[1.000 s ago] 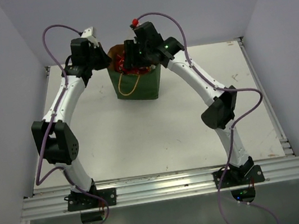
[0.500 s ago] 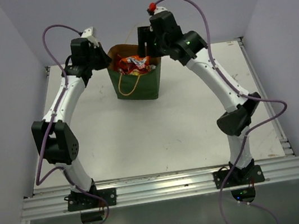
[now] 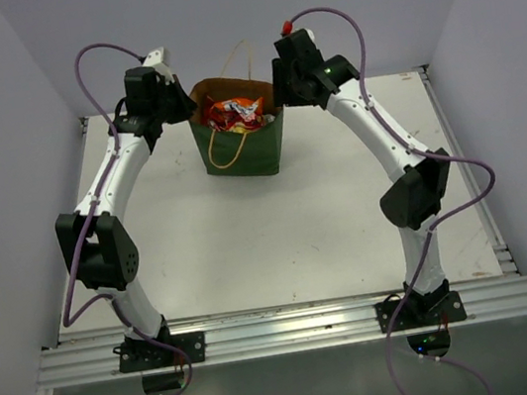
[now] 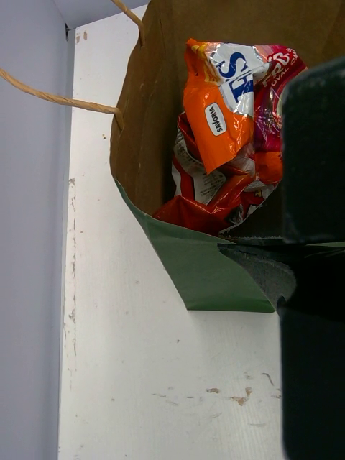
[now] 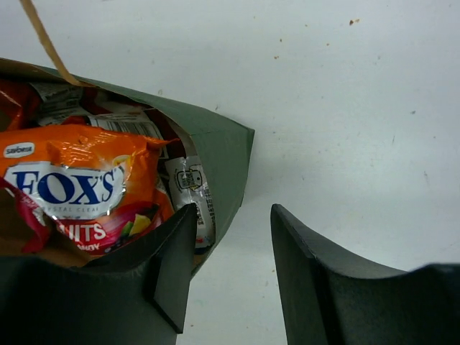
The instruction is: Place the snacks into the paper bag
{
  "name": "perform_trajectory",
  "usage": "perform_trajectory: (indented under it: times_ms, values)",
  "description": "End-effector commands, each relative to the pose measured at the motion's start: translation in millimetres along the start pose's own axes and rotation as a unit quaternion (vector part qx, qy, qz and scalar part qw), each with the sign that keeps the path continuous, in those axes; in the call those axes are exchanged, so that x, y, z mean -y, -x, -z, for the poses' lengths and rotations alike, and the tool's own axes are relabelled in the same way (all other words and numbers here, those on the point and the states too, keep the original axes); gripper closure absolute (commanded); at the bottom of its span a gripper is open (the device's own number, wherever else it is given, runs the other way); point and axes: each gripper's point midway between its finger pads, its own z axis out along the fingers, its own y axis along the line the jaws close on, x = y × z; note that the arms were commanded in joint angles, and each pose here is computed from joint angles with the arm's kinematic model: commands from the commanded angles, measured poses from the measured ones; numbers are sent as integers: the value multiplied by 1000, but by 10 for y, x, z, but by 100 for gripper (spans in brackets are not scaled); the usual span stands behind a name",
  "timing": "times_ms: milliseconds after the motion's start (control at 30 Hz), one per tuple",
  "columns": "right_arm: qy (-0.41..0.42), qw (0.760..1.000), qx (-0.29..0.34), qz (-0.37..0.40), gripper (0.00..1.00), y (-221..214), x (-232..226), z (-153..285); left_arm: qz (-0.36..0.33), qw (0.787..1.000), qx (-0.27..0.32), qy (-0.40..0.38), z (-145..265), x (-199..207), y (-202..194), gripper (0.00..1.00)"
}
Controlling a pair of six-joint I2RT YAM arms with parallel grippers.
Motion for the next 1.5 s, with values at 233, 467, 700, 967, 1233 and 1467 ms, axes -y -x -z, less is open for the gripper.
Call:
perform_trajectory:
  times_ms: [233,467,700,967,1233,1467]
  values:
    - [5,1000,-26,9,96,-135,-28,-176,-5,997,70,-33,272,206,478,100]
    - [17,1000,-24,8,100,-32,-85,-51,-30,996,81,-18,509,373,492,100]
    - [29,999,-13,14,100,155,-77,508,-47,994,96,-25,984,879,402,100]
    - [20,998,-55,37,100,-205,6,994,-28,998,40,-33,1302,1031,-190,100]
    - [20,995,-84,53,100,-548,25,1398,-22,1000,-3,-22,1496,1093,-592,100]
    - [14,990,-128,49,100,-1006,133,1297,-18,999,-31,-19,1556,1092,-875,100]
